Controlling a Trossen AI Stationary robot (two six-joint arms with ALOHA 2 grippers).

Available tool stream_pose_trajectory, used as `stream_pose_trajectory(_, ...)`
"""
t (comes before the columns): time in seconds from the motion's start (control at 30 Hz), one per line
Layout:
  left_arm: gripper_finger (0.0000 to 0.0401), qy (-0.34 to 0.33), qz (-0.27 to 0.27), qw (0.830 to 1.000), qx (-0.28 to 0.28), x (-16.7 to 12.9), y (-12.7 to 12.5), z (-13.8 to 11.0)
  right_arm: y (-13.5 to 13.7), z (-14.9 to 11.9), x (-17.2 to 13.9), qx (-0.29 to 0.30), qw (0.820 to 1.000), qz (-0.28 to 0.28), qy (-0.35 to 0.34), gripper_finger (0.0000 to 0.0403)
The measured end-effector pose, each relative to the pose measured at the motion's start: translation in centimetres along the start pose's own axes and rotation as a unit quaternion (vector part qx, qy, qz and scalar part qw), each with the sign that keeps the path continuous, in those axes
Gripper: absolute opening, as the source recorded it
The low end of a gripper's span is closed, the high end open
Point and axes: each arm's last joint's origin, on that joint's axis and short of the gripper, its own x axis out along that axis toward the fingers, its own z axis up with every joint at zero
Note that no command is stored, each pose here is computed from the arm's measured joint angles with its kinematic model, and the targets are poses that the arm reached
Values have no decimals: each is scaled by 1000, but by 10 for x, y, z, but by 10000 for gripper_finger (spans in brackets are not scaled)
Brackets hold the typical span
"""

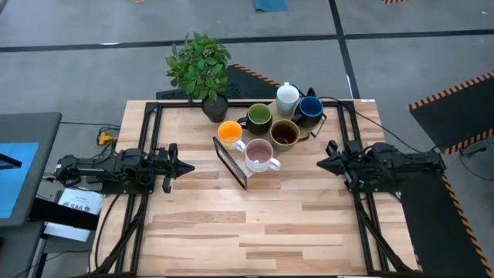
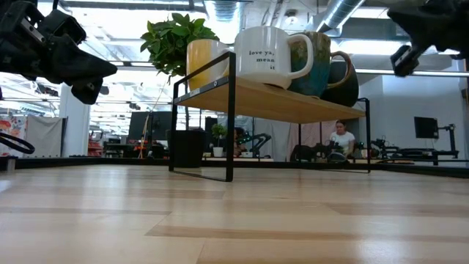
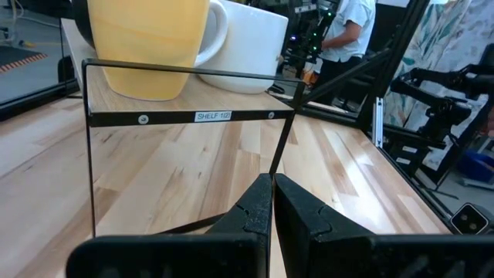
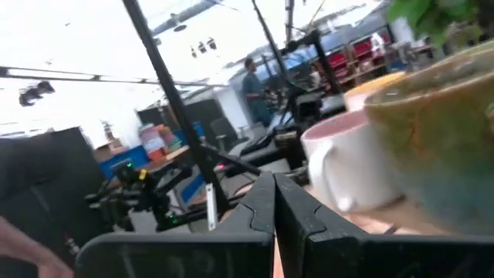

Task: Place coffee mugs
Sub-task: Return to Home Position

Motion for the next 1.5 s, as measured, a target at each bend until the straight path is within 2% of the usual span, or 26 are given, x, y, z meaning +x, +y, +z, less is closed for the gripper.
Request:
stream_pose_trajectory(0.13, 0, 0, 0, 1000, 0, 0, 0, 0, -4, -17, 1, 3, 1000, 18, -2, 20)
stream_pose_trajectory(0.3, 0, 1, 0, 1000, 0, 0, 0, 0, -8, -26, 1, -24, 1000, -14, 16, 20)
stream_pose_trajectory(0.43, 0, 1, 0, 1000, 0, 0, 0, 0, -8, -27, 1, -53, 998, -16, 21, 20)
stream_pose_trajectory(0.63, 0, 1, 0, 1000, 0, 0, 0, 0, -13, -39, -1, -58, 994, -37, 82, 24)
stream_pose_trajectory(0.87, 0, 1, 0, 1000, 0, 0, 0, 0, -14, -43, 0, 6, 994, -38, 105, 39)
stream_pose_trajectory(1.5, 0, 1, 0, 1000, 0, 0, 0, 0, -14, -44, 0, 8, 993, -40, 107, 42)
